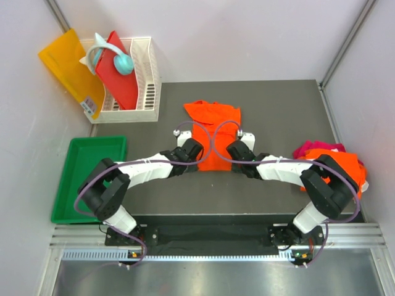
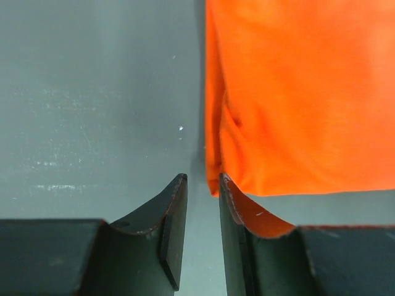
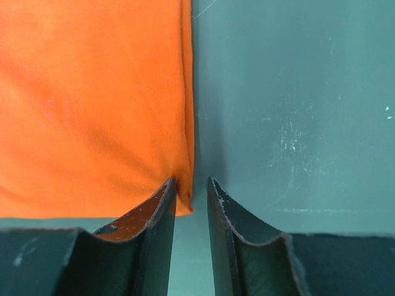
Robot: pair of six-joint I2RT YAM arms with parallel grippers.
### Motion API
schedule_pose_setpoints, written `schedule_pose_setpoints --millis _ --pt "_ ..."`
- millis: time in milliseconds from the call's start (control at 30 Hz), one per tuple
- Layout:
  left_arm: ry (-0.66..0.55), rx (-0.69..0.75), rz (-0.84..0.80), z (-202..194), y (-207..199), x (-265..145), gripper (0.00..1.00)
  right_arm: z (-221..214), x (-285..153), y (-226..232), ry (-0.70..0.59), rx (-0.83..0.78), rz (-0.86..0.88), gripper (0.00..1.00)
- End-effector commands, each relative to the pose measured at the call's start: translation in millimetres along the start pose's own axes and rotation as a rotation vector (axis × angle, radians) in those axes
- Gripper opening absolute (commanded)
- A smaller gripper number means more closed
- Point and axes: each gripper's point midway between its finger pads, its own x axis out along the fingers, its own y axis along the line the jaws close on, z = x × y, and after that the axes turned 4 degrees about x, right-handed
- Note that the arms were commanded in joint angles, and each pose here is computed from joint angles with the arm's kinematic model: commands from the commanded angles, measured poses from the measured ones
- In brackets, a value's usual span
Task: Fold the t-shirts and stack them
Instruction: Grab one side of the 2/3 rectangular tshirt with both arms
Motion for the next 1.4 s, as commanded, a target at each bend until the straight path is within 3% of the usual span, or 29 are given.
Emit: schedule_pose_setpoints --millis 0,167,567,1100,1233,1367 --pt "-0.122 -0.060 -0.094 48.4 -22.8 -30.7 0.32 -38.8 3.2 -18.4 0.126 -0.071 -0.062 0.28" --pt "-0.128 -0.040 -0.083 52.4 -20.8 -33.7 0.33 -39.3 4.7 -13.4 0.128 -0.071 -0.057 0.28" --pt "-0.016 -0.008 -0.030 12.8 -13.0 2.7 0.32 -43.2 7.6 -11.8 0.139 -0.077 -0.070 0.28" --pt "0.106 0.005 0.053 -21.8 2.8 20.0 0.30 -45.9 3.6 -20.8 0.140 -0.075 -0.093 0.30" --pt "0.141 0.002 0.054 -30.8 1.8 25.1 0.26 -46.1 2.4 -22.9 0.140 -0.076 -0.100 0.30" --pt "0.157 0.001 0.066 -36.2 4.9 26.4 0.02 -50.1 2.2 -29.1 0.147 -0.080 -0.115 0.29"
